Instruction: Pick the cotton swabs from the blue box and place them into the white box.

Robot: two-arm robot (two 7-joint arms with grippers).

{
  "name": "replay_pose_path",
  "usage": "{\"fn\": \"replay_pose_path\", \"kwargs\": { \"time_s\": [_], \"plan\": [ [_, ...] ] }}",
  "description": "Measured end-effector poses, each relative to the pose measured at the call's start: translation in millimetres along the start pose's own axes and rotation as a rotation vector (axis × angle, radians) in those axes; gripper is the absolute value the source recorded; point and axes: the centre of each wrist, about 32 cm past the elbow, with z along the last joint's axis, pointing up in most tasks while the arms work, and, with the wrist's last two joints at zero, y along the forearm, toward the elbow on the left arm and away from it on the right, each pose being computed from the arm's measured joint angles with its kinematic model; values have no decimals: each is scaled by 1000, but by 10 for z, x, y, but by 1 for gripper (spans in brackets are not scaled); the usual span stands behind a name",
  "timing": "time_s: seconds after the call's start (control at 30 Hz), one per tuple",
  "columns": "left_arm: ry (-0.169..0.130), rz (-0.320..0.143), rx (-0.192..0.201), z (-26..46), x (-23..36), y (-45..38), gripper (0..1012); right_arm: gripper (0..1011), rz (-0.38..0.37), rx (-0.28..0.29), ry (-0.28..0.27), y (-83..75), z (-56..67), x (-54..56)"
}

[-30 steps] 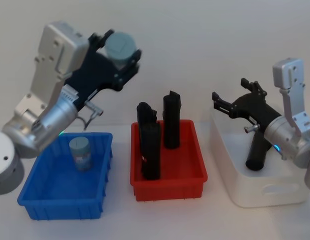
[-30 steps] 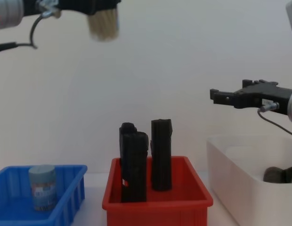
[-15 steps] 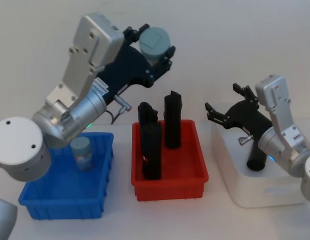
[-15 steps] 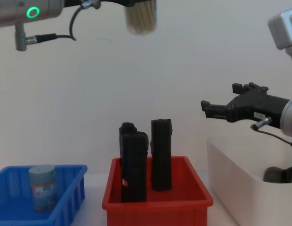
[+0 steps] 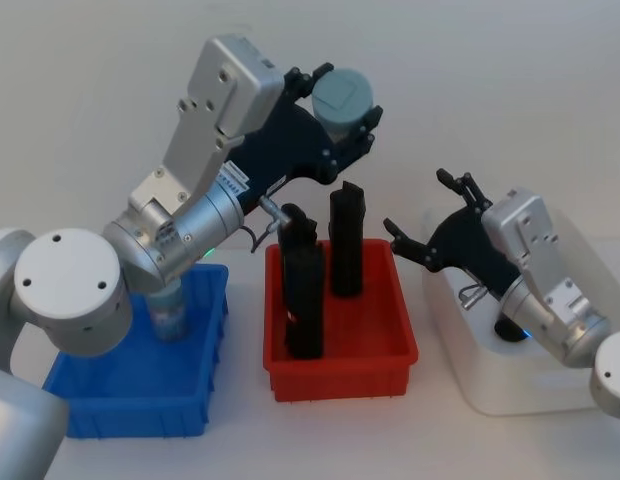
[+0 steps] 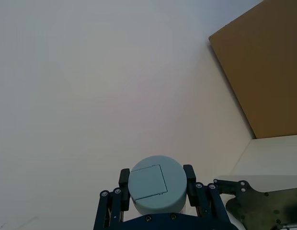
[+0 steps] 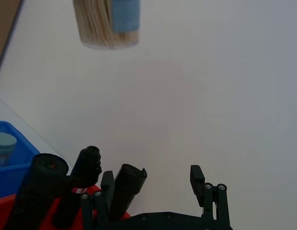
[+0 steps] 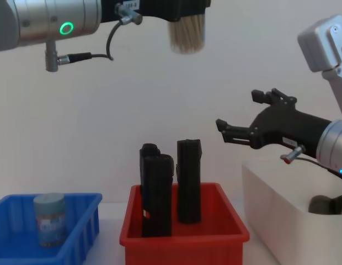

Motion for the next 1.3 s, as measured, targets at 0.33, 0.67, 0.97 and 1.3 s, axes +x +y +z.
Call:
{"fn": "replay_pose_path", "kwargs": {
  "time_s": [0.33, 0.67, 0.97, 1.3],
  "plan": [
    [21, -15, 4, -39, -29, -24, 671, 1001, 20, 70, -26, 3, 78, -79],
    [44, -19, 15, -77, -64, 3, 671, 1002, 20, 108, 13, 10, 184, -108],
    [66, -20, 16, -98, -96, 20, 672, 1002, 31, 128, 87, 25, 302, -100],
    [82, -26, 7, -128, -119, -20, 671, 1002, 87, 135, 134, 53, 425, -117]
  ]
}}
